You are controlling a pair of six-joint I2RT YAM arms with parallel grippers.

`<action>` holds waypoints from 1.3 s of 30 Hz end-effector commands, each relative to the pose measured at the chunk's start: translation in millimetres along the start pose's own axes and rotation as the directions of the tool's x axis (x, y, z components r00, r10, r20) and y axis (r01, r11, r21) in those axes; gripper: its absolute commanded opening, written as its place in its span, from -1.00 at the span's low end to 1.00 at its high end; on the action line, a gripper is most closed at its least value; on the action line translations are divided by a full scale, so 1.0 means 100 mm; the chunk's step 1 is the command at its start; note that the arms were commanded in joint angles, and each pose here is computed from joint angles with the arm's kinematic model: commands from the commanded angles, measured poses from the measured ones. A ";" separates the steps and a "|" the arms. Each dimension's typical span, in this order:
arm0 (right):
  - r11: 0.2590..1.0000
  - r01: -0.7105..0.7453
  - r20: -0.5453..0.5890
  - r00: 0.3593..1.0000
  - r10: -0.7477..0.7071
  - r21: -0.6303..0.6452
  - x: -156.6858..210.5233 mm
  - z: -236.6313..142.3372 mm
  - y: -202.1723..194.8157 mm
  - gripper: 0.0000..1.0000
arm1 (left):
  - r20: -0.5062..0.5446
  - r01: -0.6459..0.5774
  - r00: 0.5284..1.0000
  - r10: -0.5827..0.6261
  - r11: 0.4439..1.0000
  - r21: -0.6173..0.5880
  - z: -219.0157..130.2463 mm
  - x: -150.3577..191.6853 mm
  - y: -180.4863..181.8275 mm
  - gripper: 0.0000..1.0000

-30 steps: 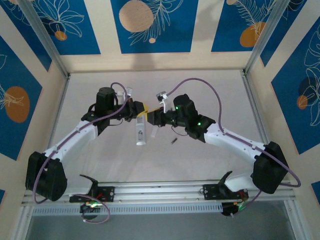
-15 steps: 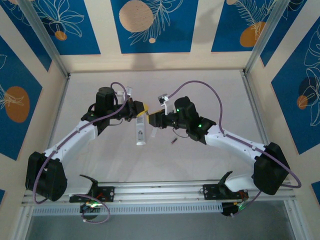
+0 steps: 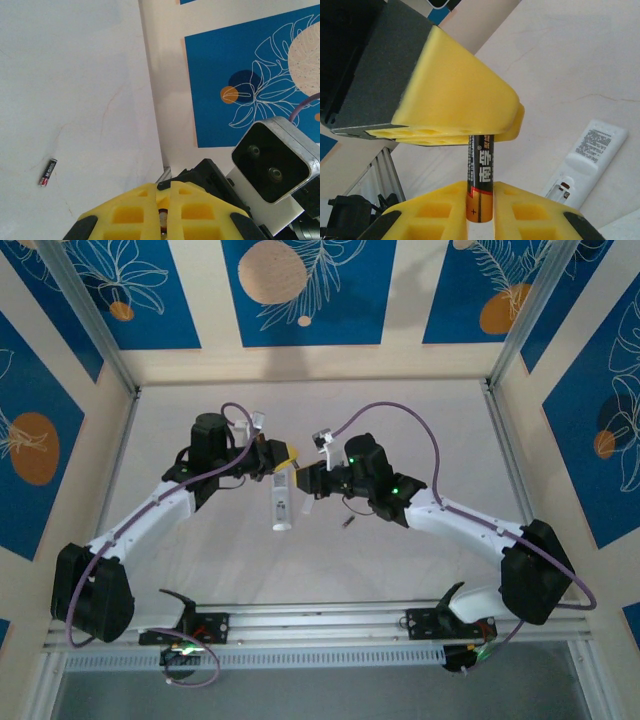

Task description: Load the batteries into the remote control

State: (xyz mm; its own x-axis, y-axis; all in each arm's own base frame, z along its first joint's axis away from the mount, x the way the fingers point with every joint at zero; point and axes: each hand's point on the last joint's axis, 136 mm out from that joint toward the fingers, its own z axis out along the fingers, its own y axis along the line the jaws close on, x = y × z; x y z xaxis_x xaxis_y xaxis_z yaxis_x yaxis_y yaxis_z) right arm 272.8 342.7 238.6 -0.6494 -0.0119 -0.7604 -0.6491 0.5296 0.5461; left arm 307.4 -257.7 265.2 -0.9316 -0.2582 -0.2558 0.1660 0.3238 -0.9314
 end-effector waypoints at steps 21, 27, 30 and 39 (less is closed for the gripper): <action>1.000 0.011 0.030 0.999 -0.011 -0.001 -0.13 -0.05 0.04 -0.81 | -0.015 -0.011 1.000 0.011 1.000 -0.003 -0.01 -0.01 0.04 -1.00; 0.999 -0.029 0.006 1.000 0.029 0.015 -0.10 -0.01 0.09 -0.98 | 0.034 -0.047 0.998 0.048 0.998 -0.044 -0.07 -0.06 0.11 -0.59; 0.991 -0.109 -0.045 0.993 0.113 0.075 0.01 0.03 0.09 -0.98 | 0.111 -0.130 0.982 0.154 0.971 -0.199 -0.27 -0.20 0.27 0.36; 0.815 -0.385 -0.267 0.809 0.524 0.433 0.69 0.14 -0.15 -1.00 | 0.030 -0.452 0.782 0.622 0.600 -0.661 -1.29 -0.36 0.09 0.88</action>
State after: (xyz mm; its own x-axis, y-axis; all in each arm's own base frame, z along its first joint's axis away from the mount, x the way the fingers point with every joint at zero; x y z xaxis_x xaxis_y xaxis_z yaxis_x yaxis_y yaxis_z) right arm 258.3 365.8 209.1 -0.9002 0.0013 -0.4355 -0.3124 0.6949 0.6477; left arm 317.7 -165.4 297.8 -0.6802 -0.2232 -0.6983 0.2919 0.7913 -0.5372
